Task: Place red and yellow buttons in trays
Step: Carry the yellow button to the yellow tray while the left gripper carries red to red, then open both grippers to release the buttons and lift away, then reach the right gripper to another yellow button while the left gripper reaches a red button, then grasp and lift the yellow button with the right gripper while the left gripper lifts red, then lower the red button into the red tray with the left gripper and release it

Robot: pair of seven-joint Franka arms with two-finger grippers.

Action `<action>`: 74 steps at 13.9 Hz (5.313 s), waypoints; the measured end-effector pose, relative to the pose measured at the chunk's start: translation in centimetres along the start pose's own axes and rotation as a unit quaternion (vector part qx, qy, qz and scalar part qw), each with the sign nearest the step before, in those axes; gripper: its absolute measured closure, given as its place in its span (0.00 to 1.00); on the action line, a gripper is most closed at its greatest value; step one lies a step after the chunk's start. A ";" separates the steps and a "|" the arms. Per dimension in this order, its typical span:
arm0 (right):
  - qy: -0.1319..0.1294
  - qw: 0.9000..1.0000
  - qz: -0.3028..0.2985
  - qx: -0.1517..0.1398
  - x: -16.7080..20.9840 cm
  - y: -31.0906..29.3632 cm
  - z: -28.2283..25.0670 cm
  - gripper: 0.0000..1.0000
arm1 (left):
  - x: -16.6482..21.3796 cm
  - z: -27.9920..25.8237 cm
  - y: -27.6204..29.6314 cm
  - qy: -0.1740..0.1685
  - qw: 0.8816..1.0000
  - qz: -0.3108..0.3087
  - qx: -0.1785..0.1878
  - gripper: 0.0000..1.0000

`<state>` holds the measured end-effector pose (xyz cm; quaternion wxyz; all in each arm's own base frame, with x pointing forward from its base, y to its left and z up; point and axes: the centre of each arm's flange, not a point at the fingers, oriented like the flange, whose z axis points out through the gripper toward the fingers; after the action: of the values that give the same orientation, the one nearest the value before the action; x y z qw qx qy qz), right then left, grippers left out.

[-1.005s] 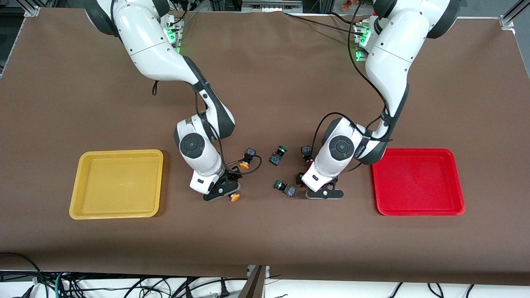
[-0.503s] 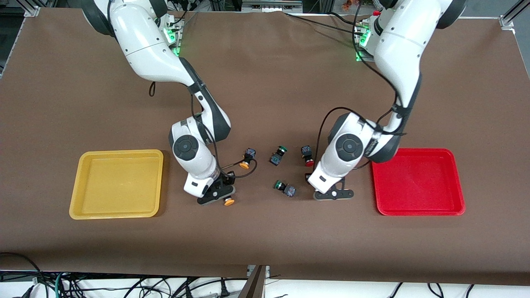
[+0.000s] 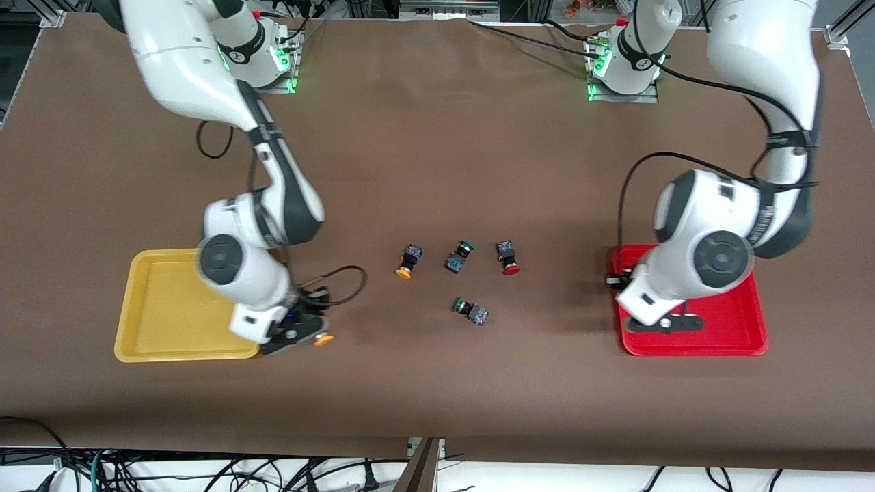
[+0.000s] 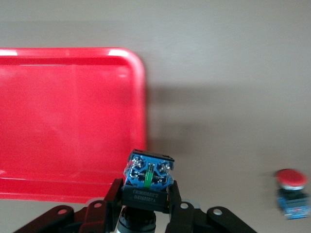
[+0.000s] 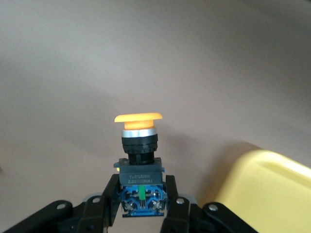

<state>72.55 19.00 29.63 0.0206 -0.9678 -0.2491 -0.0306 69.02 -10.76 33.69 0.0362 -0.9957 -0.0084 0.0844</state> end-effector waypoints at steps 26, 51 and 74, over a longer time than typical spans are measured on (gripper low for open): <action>-0.094 0.960 0.260 0.042 -4.5 -3.2 -2.8 0.08 | -0.1 9.2 -3.1 -0.076 0.995 -0.005 -0.065 0.00; -0.076 0.876 0.473 0.052 -4.0 -30.0 12.5 0.33 | -8.5 16.0 24.3 -0.029 0.974 -0.200 -0.097 0.59; -0.025 0.948 0.317 0.007 -2.6 -25.0 11.0 0.12 | 1.5 12.8 -14.2 -0.045 0.965 0.253 0.048 0.59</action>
<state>58.75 40.19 19.11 0.0298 -0.9971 0.0696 0.0033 68.17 4.31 21.94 0.0611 -0.9578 0.2460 0.1354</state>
